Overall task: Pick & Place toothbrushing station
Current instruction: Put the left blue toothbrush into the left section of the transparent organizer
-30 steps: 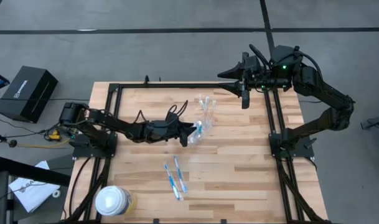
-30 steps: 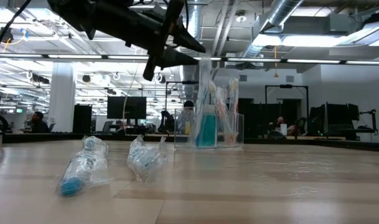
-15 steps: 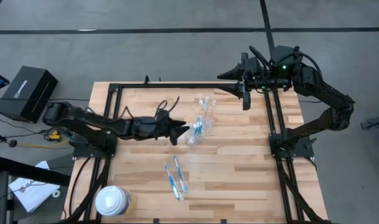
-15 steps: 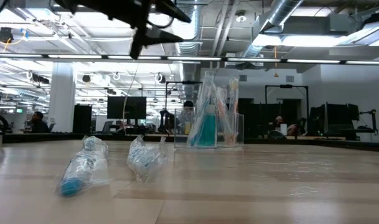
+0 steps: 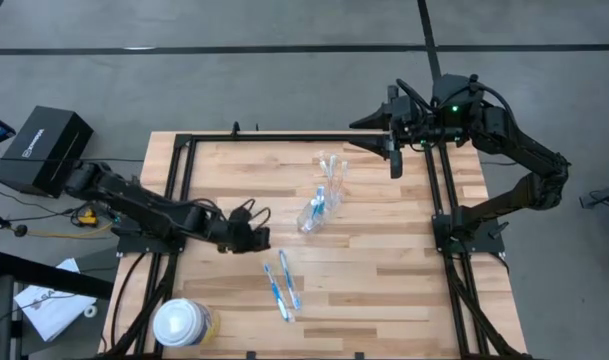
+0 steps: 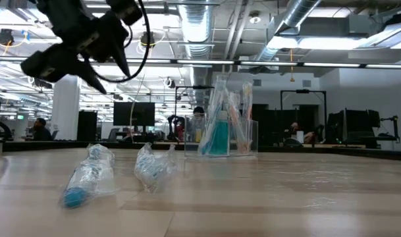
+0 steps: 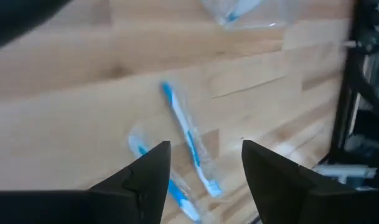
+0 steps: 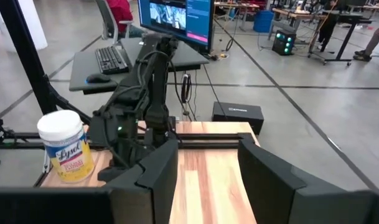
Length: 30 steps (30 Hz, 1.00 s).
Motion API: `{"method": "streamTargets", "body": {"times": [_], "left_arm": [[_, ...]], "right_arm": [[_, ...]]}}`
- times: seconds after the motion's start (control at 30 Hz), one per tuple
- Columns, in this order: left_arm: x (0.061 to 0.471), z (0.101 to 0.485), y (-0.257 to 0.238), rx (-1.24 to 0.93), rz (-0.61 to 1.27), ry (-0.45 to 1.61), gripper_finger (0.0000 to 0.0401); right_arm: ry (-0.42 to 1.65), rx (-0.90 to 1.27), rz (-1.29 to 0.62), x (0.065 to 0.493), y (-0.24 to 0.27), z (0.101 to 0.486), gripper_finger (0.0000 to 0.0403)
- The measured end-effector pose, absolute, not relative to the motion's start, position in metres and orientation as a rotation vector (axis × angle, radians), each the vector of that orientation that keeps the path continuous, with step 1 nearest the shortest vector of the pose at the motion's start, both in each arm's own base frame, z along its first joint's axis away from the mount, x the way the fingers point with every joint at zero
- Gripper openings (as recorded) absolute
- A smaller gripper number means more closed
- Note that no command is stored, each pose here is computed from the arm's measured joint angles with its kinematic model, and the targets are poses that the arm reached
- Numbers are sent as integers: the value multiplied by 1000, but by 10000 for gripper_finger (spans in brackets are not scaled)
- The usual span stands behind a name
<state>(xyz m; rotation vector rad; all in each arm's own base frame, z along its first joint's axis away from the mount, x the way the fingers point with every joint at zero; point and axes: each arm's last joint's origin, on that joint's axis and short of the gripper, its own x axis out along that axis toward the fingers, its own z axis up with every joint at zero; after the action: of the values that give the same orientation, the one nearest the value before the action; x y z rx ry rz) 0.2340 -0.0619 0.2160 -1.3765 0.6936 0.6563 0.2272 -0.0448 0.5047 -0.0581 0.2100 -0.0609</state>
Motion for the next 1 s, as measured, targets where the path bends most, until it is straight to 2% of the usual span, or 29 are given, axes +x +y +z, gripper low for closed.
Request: {"method": "streamTargets", "body": {"times": [0.23,0.63,1.0], "left_arm": [[246,187,-76,-1540,775,810,210],[273,146,-85,-1640,810,840,211],[275,145,-89,-1693,758,921,209]], "right_arm": [[225,-65,-57,227,-44,503,159],[247,-51,19,227,-42,501,159],[281,-44,21,226,-42,497,159]]}}
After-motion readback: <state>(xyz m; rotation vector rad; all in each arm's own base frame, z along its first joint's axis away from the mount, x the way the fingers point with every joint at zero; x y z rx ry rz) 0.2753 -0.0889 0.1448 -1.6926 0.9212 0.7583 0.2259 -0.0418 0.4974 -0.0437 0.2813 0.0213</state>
